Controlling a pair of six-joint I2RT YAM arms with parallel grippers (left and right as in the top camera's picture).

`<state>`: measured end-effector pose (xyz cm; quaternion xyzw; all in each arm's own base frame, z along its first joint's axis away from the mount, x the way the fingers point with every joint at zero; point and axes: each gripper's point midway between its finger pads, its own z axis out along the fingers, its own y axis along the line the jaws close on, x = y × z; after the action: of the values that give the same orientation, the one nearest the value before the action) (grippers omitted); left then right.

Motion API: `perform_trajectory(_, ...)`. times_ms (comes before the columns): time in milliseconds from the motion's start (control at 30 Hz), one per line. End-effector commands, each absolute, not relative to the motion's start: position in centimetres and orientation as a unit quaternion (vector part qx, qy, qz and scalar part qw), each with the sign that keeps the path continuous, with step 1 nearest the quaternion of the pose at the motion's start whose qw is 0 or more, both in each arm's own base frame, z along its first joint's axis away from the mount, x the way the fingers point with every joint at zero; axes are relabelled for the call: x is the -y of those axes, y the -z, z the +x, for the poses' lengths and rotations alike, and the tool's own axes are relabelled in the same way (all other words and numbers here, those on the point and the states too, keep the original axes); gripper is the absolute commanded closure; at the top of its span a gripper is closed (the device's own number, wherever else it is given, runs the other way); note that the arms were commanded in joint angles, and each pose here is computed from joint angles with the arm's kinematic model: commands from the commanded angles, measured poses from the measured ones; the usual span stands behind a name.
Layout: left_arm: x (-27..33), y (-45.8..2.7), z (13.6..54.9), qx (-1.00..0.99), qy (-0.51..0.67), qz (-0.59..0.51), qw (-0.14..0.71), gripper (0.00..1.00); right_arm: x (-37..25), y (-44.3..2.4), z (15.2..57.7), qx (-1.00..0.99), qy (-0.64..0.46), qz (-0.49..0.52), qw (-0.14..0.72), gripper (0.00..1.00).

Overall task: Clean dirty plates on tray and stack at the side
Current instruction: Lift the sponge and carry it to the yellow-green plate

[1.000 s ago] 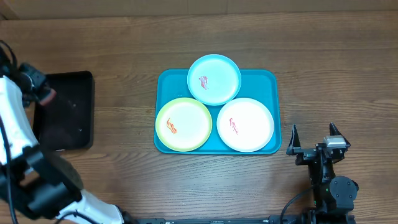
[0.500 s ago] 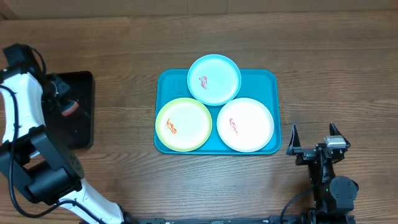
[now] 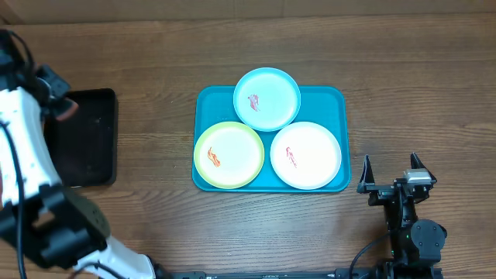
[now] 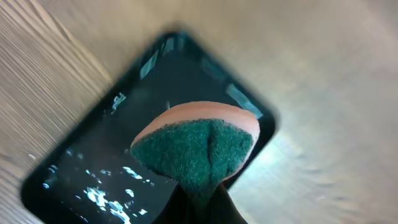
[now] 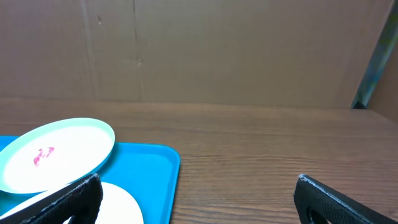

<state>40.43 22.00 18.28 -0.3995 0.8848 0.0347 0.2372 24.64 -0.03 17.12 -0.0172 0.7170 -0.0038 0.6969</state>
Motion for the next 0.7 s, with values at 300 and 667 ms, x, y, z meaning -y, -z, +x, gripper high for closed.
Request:
perform_trajectory(300, -18.7, -20.6, 40.5, -0.903, 0.037, -0.360, 0.230, 0.96, 0.2, -17.0, 24.6, -0.714, 0.006, -0.016, 0.700, 0.00)
perform_trajectory(667, -4.1, -21.3, 39.8, -0.946, 0.207, -0.191, 0.159, 0.96, 0.2, -17.0, 24.6, -0.714, 0.006, -0.016, 0.700, 0.00)
